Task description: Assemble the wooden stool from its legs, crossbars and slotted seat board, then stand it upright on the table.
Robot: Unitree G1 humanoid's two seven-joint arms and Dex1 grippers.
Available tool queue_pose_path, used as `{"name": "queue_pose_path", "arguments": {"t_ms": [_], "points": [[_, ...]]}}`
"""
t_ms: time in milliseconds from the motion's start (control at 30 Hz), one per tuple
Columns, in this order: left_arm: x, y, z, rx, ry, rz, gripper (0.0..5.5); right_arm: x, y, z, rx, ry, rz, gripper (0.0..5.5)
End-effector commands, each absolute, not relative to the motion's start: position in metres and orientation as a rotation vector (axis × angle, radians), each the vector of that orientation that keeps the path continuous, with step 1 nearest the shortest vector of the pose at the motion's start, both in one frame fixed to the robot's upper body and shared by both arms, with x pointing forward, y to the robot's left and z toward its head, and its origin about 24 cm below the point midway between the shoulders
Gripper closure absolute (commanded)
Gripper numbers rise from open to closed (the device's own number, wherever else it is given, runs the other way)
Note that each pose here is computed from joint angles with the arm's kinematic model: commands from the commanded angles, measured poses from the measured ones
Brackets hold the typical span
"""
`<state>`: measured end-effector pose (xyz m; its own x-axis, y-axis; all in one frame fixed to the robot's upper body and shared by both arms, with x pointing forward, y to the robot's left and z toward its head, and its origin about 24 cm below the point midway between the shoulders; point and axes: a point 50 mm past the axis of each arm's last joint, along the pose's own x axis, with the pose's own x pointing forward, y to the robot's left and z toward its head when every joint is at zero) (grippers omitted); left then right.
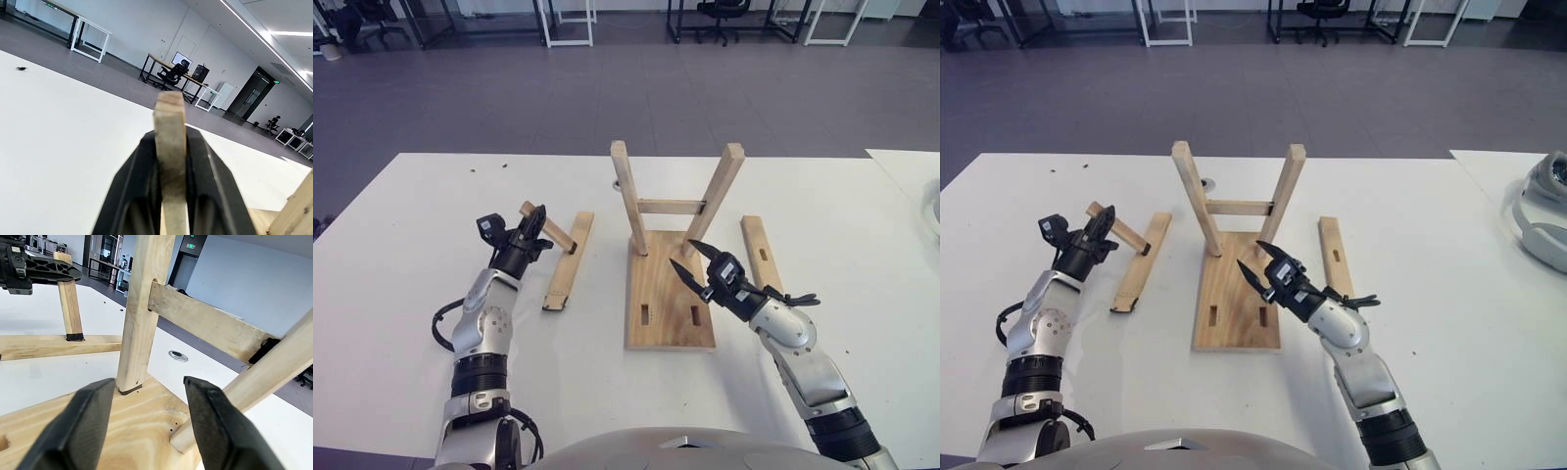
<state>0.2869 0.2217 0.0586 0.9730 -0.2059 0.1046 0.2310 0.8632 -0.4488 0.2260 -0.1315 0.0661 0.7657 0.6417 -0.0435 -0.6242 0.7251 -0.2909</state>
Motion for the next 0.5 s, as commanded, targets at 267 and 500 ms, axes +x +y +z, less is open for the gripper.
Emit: {"name": "queue_pose_path", "arguments": {"t_ms": [267,500], "points": [[0.242,0.255,-0.003,-0.32,0.355,0.089,5.09,0.228,-0.133,0.065,-0.331,-0.071,0.682,2.89],[0.213,0.245,-0.041,-0.032,0.589,-0.012,5.09,0.227,-0.134,0.065,-0.374,-0.079,0.695,2.89]]}}
